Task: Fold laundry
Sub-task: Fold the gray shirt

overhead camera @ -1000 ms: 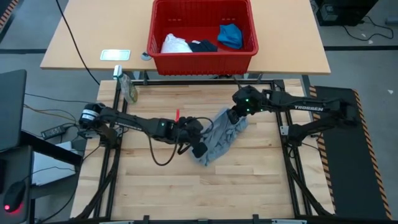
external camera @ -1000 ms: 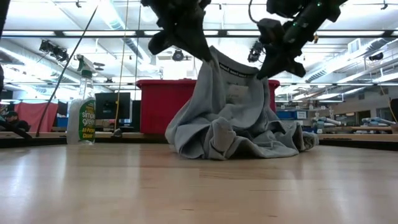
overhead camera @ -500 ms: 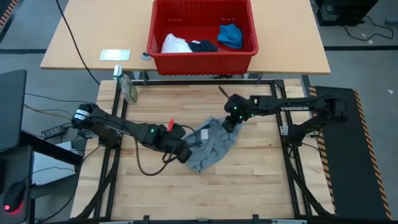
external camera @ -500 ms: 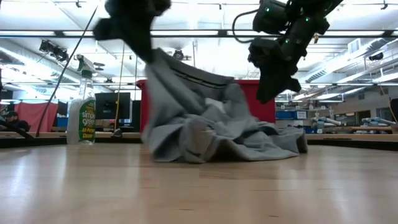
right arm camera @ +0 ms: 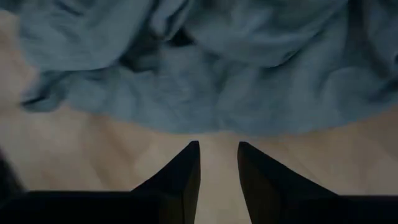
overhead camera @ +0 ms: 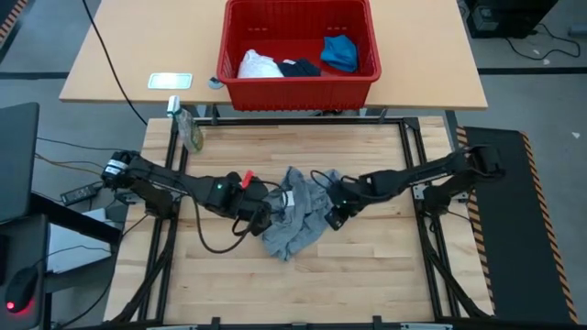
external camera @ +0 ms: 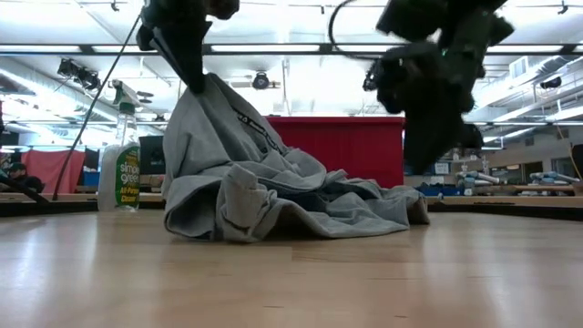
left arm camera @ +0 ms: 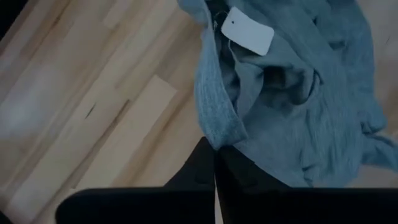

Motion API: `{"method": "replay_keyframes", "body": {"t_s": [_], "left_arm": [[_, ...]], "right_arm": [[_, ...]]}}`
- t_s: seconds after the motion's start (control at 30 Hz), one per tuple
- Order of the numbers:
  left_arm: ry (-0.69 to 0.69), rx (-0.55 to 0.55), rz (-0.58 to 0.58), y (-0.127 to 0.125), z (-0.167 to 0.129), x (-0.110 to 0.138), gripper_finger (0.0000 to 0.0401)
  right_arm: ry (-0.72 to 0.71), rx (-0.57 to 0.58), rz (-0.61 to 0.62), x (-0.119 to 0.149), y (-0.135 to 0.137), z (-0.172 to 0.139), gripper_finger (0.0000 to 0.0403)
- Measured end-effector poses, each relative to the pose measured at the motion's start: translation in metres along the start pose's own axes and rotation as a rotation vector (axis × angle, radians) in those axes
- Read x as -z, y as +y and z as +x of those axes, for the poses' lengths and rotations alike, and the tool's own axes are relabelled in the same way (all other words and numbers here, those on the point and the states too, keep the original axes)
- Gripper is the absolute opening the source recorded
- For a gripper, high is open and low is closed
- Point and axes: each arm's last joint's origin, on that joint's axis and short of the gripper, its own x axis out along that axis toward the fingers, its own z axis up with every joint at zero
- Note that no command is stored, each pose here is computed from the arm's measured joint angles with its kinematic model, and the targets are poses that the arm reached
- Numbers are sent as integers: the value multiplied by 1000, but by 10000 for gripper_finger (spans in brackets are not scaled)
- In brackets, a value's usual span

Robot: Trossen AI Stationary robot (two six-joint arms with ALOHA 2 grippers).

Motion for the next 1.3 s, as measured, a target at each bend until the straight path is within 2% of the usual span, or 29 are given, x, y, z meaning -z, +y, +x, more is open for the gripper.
{"method": "replay_keyframes", "body": {"t_s": [0.1, 0.17, 0.27, 0.4, 0.5, 0.6, 0.67, 0.8, 0.93, 1.03, 1.13, 1.3], "left_arm": [[6, 11, 51, -2, -1, 2, 0], [4, 13, 84, -2, -1, 2, 0], [-12, 10, 103, 1, 1, -4, 0], [-16, 2, 95, 4, 4, -8, 0], [-16, 3, 95, 4, 4, -8, 0], [-16, 3, 95, 4, 4, -8, 0], [-16, 3, 96, 4, 4, -8, 0], [-10, -3, 103, 5, 4, -7, 0], [7, -17, 127, 7, 4, -6, 0], [34, -40, 141, 10, 4, -4, 0], [68, -74, 153, 16, 5, -4, 0], [69, -97, 145, 25, 10, -11, 0]], "right_arm": [[-91, -27, 14, -4, 9, -12, 114], [-224, -18, 24, -15, 11, -16, 114], [-374, 0, -7, -38, 9, -4, 114], [-348, -77, 27, -61, -1, 20, 115], [-376, -76, 41, -71, -7, 28, 117], [-415, -82, 3, -80, -10, 40, 117], [-424, -131, -37, -86, -10, 49, 114], [-393, -152, -28, -89, -15, 65, 86], [-367, -99, -12, -86, -20, 68, 18], [-313, -75, -4, -78, -18, 58, 10], [-196, -151, -11, -61, -5, 34, 5], [92, -343, -81, -8, 29, -6, 4]]}}
